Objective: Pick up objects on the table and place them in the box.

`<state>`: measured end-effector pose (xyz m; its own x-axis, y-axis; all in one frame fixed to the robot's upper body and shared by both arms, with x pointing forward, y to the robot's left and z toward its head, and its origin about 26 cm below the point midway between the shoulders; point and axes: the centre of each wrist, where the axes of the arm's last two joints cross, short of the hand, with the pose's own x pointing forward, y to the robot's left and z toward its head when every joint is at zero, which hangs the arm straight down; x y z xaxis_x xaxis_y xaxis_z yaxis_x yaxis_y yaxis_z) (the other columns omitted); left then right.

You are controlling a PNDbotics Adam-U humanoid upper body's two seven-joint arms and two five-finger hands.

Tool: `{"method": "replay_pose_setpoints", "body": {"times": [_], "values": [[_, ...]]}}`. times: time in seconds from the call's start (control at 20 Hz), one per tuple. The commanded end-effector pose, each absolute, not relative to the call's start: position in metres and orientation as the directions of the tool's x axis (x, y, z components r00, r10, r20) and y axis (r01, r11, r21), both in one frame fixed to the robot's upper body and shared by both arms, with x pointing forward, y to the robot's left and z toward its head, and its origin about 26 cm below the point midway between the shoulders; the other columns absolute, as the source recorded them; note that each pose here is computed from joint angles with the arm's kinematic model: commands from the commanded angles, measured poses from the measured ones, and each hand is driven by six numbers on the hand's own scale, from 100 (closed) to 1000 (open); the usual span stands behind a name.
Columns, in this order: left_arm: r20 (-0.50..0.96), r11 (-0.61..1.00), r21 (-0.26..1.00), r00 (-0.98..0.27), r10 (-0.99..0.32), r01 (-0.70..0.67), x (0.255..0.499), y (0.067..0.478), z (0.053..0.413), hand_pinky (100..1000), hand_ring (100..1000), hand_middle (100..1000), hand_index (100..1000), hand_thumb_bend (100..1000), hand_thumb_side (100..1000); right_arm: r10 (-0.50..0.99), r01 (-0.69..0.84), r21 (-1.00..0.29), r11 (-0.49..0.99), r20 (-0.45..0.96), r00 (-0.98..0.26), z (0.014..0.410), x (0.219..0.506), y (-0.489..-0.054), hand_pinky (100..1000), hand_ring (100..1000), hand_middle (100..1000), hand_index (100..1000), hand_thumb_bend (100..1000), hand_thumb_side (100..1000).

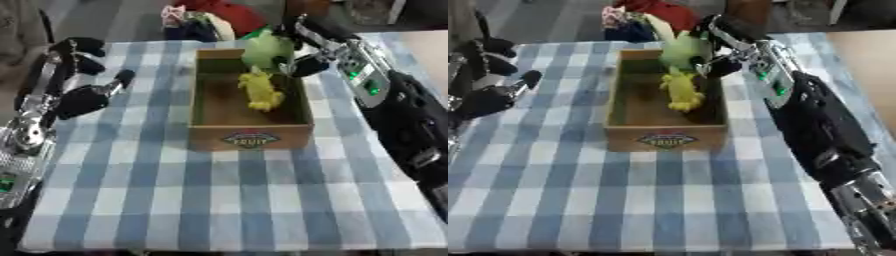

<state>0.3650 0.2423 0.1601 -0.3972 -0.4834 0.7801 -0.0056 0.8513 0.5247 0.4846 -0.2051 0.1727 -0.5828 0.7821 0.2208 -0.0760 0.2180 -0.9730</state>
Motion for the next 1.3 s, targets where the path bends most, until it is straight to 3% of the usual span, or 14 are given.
{"method": "replay_pose_setpoints", "body": {"times": [0.05, 0.15, 0.55, 0.7, 1.0, 1.3], "values": [[0.763, 0.849, 0.528, -0.434, -0.479, -0.009, 0.365, 0.24, 0.173, 688, 601, 631, 755, 538, 242, 0.781, -0.049, -0.976, 0.214, 0.202, -0.591, 0.178, 0.488, -0.196, 538, 541, 443, 567, 100, 100], [0.764, 0.849, 0.529, -0.434, -0.478, -0.004, 0.365, 0.24, 0.172, 688, 602, 631, 755, 538, 242, 0.781, -0.058, -0.975, 0.213, 0.206, -0.59, 0.17, 0.488, -0.192, 546, 560, 490, 640, 100, 100], [0.767, 0.849, 0.528, -0.428, -0.478, -0.002, 0.365, 0.24, 0.17, 688, 602, 632, 755, 535, 242, 0.785, -0.123, -0.979, 0.162, 0.203, -0.585, 0.147, 0.486, -0.188, 620, 687, 706, 775, 153, 100], [0.768, 0.85, 0.526, -0.426, -0.478, -0.005, 0.365, 0.241, 0.169, 688, 602, 632, 755, 535, 242, 0.788, -0.15, -0.978, 0.148, 0.208, -0.579, 0.145, 0.487, -0.191, 655, 741, 784, 813, 250, 233], [0.77, 0.851, 0.525, -0.421, -0.48, -0.011, 0.365, 0.243, 0.169, 688, 602, 633, 755, 532, 242, 0.802, -0.132, -0.978, 0.164, 0.21, -0.559, 0.151, 0.486, -0.201, 681, 784, 856, 870, 438, 413], [0.77, 0.852, 0.523, -0.413, -0.486, -0.027, 0.364, 0.248, 0.168, 689, 603, 633, 755, 531, 242, 0.804, -0.04, -0.976, 0.212, 0.198, -0.561, 0.173, 0.482, -0.217, 685, 798, 866, 876, 507, 478]]}}
